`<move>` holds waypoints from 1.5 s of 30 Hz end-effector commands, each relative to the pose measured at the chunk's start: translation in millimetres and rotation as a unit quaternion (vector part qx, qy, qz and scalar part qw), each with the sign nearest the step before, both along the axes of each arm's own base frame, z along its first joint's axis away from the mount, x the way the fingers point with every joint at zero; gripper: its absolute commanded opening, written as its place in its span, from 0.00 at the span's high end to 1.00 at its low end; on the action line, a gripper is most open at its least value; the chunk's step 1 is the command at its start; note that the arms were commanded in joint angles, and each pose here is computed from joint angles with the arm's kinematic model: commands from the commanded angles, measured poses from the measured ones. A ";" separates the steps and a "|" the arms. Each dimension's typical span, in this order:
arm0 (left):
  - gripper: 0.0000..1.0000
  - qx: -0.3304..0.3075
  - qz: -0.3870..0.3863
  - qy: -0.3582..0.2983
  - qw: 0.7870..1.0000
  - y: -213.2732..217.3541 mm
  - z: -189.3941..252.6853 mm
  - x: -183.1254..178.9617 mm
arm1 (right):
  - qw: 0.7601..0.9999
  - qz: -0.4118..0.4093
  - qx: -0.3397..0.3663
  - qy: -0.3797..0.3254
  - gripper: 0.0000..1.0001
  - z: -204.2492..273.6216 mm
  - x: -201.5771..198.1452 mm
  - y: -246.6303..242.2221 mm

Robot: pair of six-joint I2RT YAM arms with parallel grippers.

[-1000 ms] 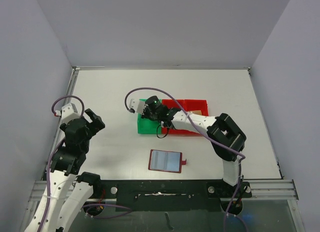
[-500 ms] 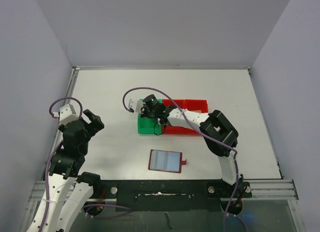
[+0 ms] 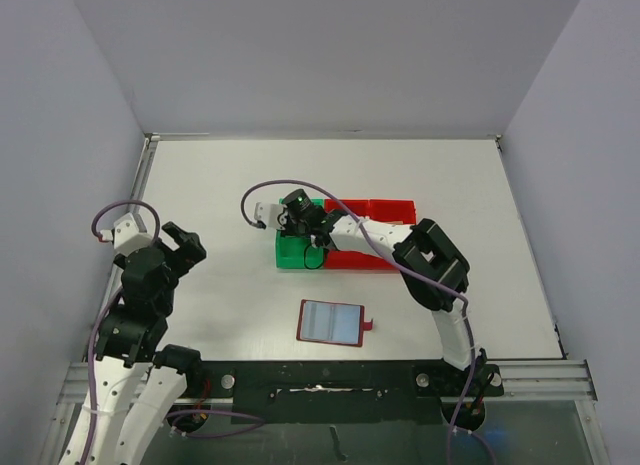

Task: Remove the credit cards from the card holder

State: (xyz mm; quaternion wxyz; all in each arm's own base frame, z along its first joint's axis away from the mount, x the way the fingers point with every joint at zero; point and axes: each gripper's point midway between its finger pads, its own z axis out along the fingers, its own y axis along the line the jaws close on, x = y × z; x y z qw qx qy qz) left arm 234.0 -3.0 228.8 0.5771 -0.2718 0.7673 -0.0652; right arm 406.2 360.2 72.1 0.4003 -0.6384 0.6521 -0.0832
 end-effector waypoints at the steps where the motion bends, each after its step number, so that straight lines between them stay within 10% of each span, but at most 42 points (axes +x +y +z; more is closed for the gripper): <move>1: 0.14 -0.010 -0.006 -0.039 0.999 -1.7 18.9 0.5 | 0.999 0.007 -0.022 -0.027 0.88 9.3 11.5 1.2; 33: 0.13 -0.012 -0.025 0.009 1.000 -11.5 -2.9 6.5 | 0.991 -0.034 0.094 0.087 0.57 13.4 4.3 8.3; 45: 0.13 -0.011 -0.014 0.006 1.000 -7.4 -1.3 5.5 | 0.887 -0.289 0.305 0.190 0.60 45.6 -2.6 22.0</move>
